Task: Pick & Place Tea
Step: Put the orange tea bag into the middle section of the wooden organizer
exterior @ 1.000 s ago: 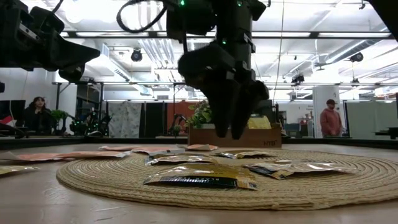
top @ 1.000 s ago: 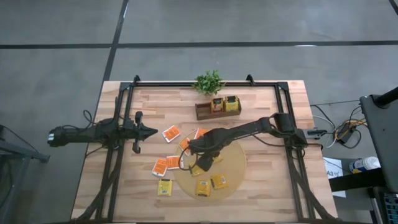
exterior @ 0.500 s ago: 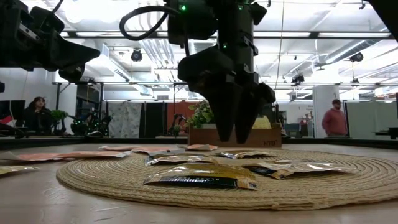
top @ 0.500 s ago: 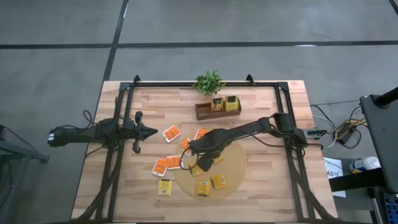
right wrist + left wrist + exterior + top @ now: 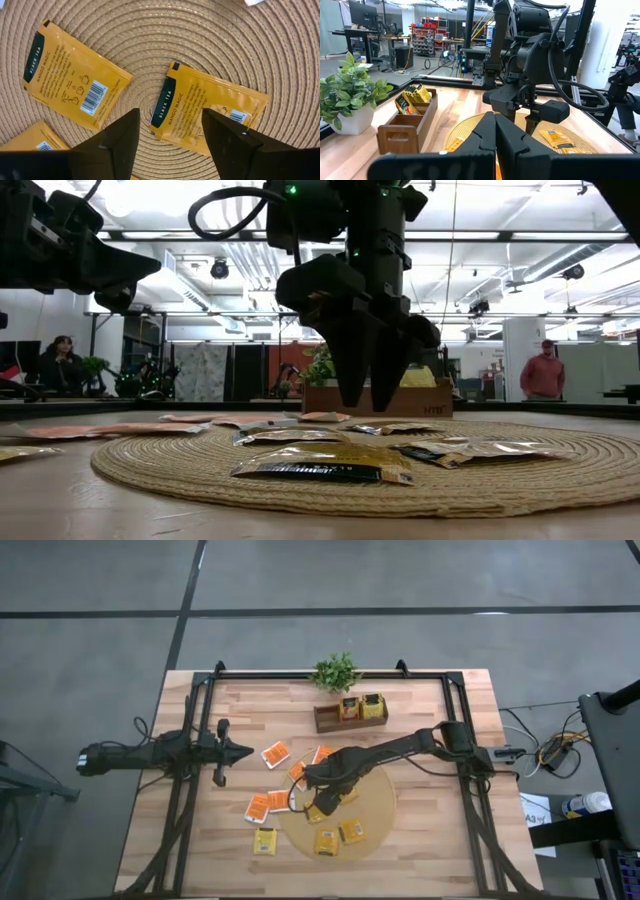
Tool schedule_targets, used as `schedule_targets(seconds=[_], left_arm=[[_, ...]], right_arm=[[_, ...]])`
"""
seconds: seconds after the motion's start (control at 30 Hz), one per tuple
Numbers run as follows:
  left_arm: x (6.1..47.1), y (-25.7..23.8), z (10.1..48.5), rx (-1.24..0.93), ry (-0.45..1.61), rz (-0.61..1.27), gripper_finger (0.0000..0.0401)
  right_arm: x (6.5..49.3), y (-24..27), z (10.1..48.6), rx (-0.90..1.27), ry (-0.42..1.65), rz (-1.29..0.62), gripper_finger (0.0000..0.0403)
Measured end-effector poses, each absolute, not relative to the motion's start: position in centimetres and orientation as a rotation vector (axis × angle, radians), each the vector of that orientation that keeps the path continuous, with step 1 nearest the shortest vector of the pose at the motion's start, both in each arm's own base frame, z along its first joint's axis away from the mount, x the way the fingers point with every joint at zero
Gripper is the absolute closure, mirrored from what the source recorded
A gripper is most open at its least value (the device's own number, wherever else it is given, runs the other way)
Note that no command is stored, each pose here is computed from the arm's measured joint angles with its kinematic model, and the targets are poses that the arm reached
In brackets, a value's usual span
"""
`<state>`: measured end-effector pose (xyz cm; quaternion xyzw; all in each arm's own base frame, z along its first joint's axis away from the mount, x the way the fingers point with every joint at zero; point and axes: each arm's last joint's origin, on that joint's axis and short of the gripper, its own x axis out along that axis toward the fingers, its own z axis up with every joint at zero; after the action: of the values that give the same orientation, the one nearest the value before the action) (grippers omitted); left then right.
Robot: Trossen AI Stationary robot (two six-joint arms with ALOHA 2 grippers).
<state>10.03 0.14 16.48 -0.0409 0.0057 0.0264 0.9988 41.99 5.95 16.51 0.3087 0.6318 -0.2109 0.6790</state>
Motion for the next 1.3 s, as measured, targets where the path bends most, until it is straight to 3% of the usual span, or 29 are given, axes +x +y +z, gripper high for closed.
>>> schedule_targets(seconds=[0.3, 0.93, 1.1, 1.3], left_arm=[[10.0, 0.1, 16.5, -0.082, 0.011, 0.053, 0.0401], [10.0, 0.1, 16.5, -0.082, 0.012, 0.053, 0.0401], [10.0, 0.1, 16.5, -0.082, 0.011, 0.053, 0.0401], [10.0, 0.1, 16.5, -0.082, 0.012, 0.052, 0.0401]], right_arm=[[42.4, 6.1, 14.7, 0.715, 1.454, -0.475, 0.0194], [42.2, 5.6, 15.0, 0.692, 1.451, -0.519, 0.0195], [42.1, 5.5, 14.7, 0.671, 1.462, -0.519, 0.0222], [42.0, 5.5, 14.5, 0.650, 1.467, -0.514, 0.0284]])
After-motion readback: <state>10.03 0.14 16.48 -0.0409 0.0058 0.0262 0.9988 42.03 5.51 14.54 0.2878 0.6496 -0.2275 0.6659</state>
